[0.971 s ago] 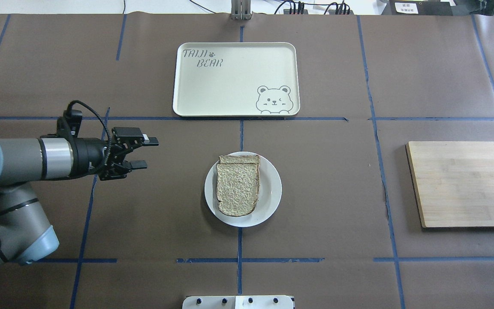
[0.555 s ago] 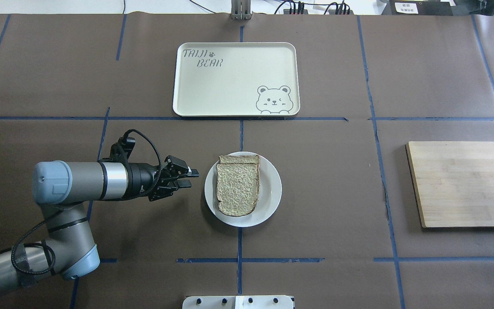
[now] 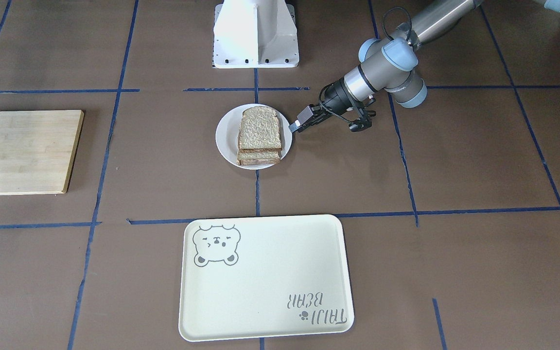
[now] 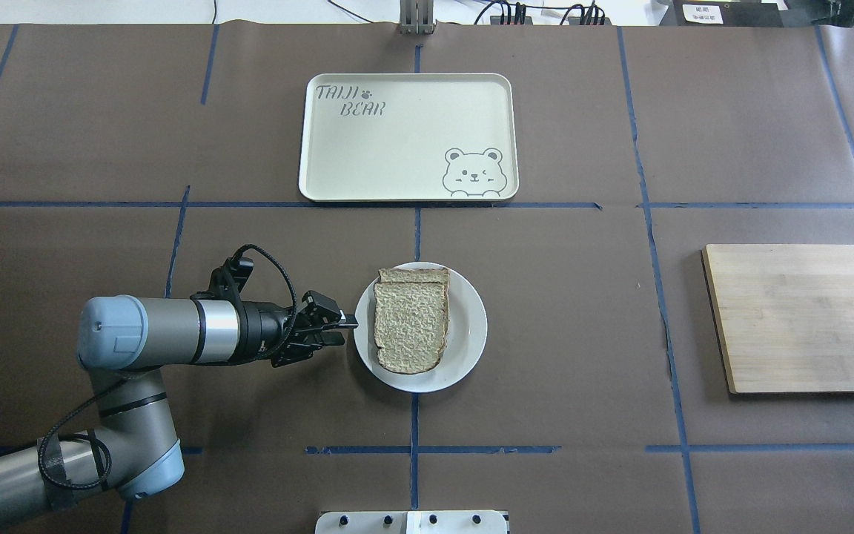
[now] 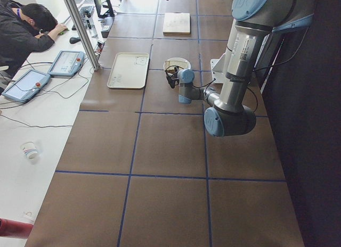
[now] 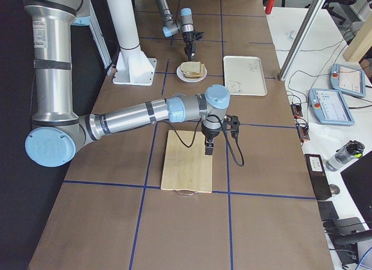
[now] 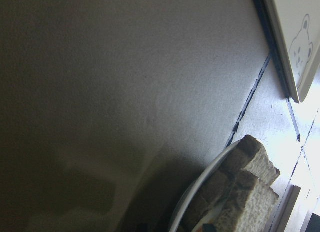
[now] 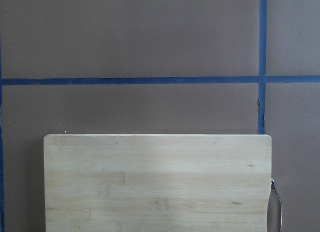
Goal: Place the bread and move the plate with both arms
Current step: 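Move the left gripper to the plate rim nearest it and grip the rim, then lift the plate with the left gripper and carry it onto the white tray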
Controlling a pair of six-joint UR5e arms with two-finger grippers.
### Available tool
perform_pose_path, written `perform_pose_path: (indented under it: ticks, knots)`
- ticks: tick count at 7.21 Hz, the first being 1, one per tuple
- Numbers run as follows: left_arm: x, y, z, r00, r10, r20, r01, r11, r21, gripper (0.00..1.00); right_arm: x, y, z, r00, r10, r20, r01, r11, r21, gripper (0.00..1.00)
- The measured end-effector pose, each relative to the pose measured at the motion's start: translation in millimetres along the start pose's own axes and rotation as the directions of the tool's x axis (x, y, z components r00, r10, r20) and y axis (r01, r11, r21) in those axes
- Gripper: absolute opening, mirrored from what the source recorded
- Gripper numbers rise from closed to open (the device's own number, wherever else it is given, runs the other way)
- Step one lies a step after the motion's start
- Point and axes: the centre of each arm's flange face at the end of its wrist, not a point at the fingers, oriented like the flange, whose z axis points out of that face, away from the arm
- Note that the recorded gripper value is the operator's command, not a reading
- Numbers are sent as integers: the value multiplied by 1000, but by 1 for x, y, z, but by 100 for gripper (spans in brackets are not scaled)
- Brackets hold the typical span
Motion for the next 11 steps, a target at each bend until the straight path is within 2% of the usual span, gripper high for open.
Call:
perform_pose_path:
  ticks: [8, 9, 10, 11]
  knots:
    - [6, 12, 26, 1000, -1, 4, 1, 1000, -21, 36, 6, 0, -6, 1000, 8, 0, -8, 1000, 12, 99]
    - [6, 14, 27, 1000, -1, 5, 1, 1000, -24, 26, 7, 0, -7, 1000, 9, 0, -9, 1000, 14, 99]
    - [5, 15, 28, 1000, -1, 6, 2, 1000, -26, 9, 8, 0, -8, 1000, 11, 1, -11, 1000, 16, 99]
    - [6, 15, 28, 1000, -1, 5, 2, 1000, -28, 5, 9, 0, -9, 1000, 13, 1, -13, 1000, 18, 99]
